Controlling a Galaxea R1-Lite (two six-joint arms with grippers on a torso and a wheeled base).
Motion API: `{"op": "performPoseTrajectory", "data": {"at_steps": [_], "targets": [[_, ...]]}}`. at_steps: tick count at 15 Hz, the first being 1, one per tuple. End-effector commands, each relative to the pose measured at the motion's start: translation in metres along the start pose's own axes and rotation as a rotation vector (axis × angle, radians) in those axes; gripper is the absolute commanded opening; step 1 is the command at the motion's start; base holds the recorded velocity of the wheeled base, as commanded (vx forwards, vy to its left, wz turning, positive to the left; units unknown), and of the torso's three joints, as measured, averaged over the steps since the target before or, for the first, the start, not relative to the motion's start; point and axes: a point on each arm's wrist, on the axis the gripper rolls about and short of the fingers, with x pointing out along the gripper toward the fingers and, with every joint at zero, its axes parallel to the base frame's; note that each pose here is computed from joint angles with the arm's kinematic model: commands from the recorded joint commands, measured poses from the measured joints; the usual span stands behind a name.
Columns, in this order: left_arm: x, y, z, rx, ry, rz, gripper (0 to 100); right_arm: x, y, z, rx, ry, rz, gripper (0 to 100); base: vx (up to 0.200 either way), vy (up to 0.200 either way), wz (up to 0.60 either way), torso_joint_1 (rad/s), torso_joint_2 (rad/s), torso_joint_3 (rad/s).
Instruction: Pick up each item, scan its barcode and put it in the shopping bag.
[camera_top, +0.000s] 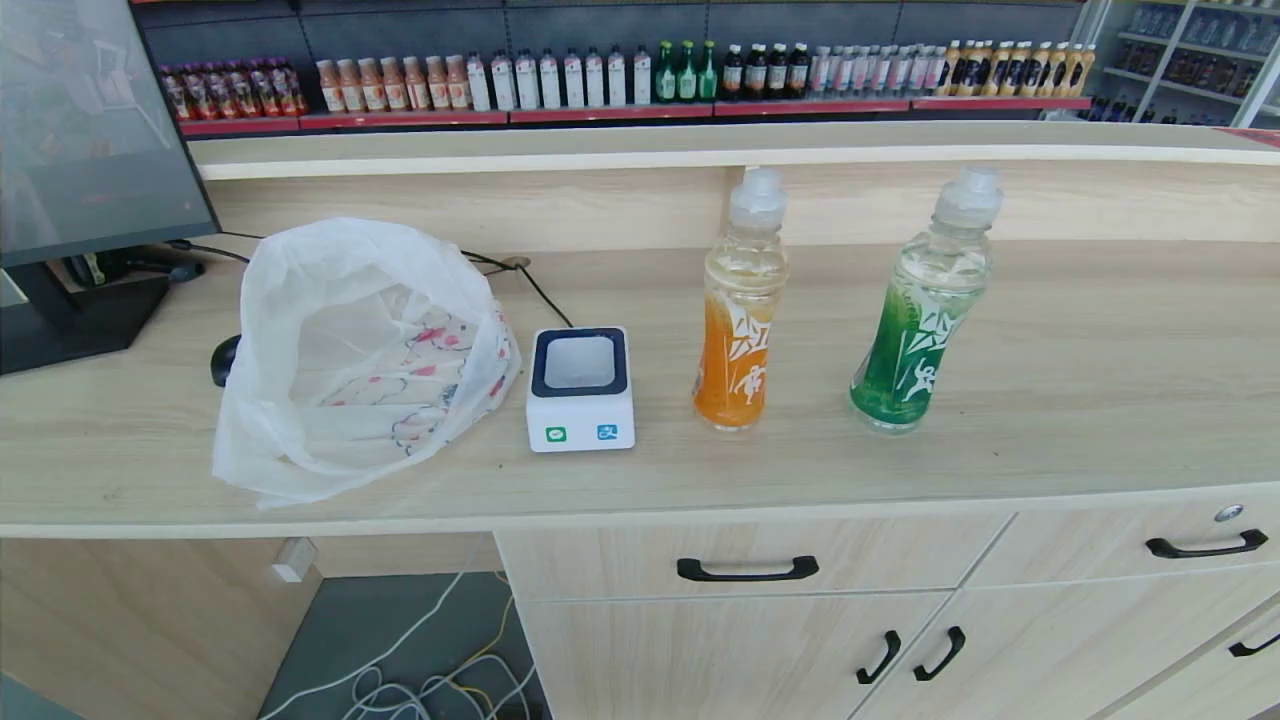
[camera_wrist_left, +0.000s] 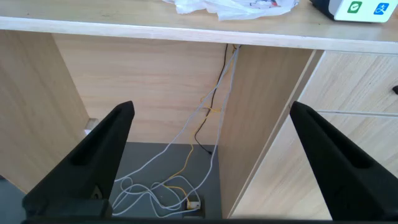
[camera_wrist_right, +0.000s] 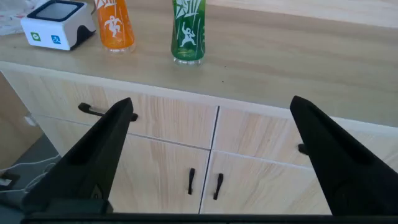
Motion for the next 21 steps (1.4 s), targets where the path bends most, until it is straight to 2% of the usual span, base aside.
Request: {"op": "performPoseTrajectory", "data": {"at_steps": [1,6,8,11,16,18,20,21], "targets": [[0.000,0.000,0.000,0.000,-0.001,-0.001,100,0.028,-0.001,0.002,-0.026,0.073,0.074,100,0.000,0.000,0.00,0.000,0.00,0.000],[0.000,0.000,0.000,0.000,-0.001,-0.001,100,0.076,0.003,0.010,-0.102,0.050,0.161,100,0.000,0.000,0.00,0.000,0.00,0.000],[0.000,0.000,0.000,0.000,-0.001,0.001,100,0.103,0.010,0.014,-0.134,0.021,0.219,100,0.000,0.000,0.00,0.000,0.00,0.000],[0.000,0.000,0.000,0.000,-0.001,0.001,100,0.137,0.026,0.014,-0.147,-0.023,0.291,100,0.000,0.000,0.00,0.000,0.00,0.000],[0.000,0.000,0.000,0.000,-0.001,0.001,100,0.179,0.069,0.019,-0.183,-0.056,0.452,100,0.000,0.000,0.00,0.000,0.00,0.000],[0.000,0.000,0.000,0.000,-0.001,0.001,100,0.200,0.082,0.027,-0.169,-0.109,0.452,100,0.000,0.000,0.00,0.000,0.00,0.000],[0.000,0.000,0.000,0.000,-0.001,0.001,100,0.214,0.090,0.027,-0.161,-0.120,0.429,100,0.000,0.000,0.00,0.000,0.00,0.000],[0.000,0.000,0.000,0.000,-0.001,-0.001,100,0.227,0.104,0.030,-0.119,-0.122,0.409,100,0.000,0.000,0.00,0.000,0.00,0.000]]}}
